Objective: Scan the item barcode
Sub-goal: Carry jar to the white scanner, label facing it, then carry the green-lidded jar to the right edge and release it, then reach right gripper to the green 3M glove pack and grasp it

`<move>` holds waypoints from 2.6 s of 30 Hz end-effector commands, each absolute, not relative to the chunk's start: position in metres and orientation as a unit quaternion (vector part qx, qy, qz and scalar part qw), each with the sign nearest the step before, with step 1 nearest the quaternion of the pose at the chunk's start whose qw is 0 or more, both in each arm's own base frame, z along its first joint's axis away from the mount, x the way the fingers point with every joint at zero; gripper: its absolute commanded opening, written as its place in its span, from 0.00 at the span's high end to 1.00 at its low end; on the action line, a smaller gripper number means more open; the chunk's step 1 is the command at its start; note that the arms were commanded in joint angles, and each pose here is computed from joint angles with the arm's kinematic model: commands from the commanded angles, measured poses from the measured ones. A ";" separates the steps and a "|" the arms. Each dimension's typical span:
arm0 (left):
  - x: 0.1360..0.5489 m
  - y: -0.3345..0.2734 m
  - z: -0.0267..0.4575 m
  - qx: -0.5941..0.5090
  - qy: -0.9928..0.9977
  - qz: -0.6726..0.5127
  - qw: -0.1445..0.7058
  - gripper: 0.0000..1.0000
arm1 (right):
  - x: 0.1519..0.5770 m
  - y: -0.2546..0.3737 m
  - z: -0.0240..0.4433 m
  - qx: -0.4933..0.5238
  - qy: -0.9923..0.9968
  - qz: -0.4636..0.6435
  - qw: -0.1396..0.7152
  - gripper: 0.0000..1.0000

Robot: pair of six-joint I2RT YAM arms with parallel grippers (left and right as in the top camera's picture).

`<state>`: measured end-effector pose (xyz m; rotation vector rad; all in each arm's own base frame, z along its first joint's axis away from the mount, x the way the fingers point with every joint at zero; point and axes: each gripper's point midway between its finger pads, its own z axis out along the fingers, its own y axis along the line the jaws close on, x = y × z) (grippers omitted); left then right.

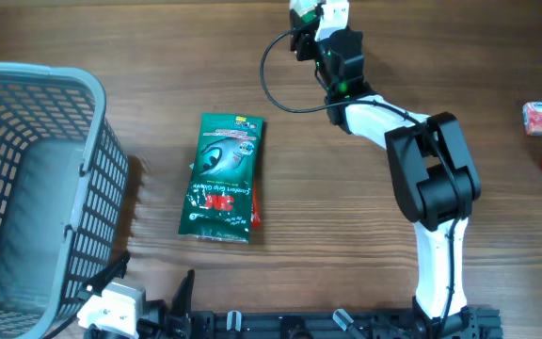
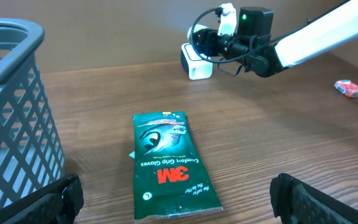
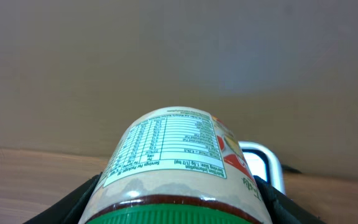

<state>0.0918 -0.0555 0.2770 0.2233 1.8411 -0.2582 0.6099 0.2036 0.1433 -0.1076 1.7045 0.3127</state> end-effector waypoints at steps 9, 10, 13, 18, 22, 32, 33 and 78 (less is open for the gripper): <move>0.090 -0.059 0.277 0.107 0.788 -0.115 0.595 0.00 | 0.532 -0.032 0.259 0.118 0.836 -0.077 0.531 0.60; 0.090 -0.059 0.277 0.107 0.788 -0.115 0.595 0.00 | 0.521 -0.052 0.248 0.135 0.849 -0.096 0.503 0.60; 0.090 -0.059 0.277 0.107 0.788 -0.115 0.595 0.00 | 0.477 -0.129 0.187 0.208 0.889 -0.143 0.381 0.60; 0.090 -0.058 0.277 0.107 0.788 -0.114 0.595 0.00 | 0.433 -0.223 0.097 0.397 0.860 -0.143 0.286 0.58; 0.090 -0.059 0.277 0.107 0.788 -0.115 0.595 0.00 | 0.413 -0.259 0.042 0.429 0.859 -0.154 0.234 0.49; 0.090 -0.059 0.277 0.107 0.788 -0.115 0.595 0.00 | 0.470 -0.233 0.165 0.389 0.848 0.023 0.361 0.00; 0.090 -0.059 0.277 0.107 0.788 -0.115 0.595 0.00 | 0.473 -0.230 0.207 0.376 0.835 0.023 0.400 0.00; 0.090 -0.059 0.277 0.107 0.788 -0.115 0.595 0.00 | 0.319 0.357 0.037 0.003 0.870 0.478 -0.123 0.37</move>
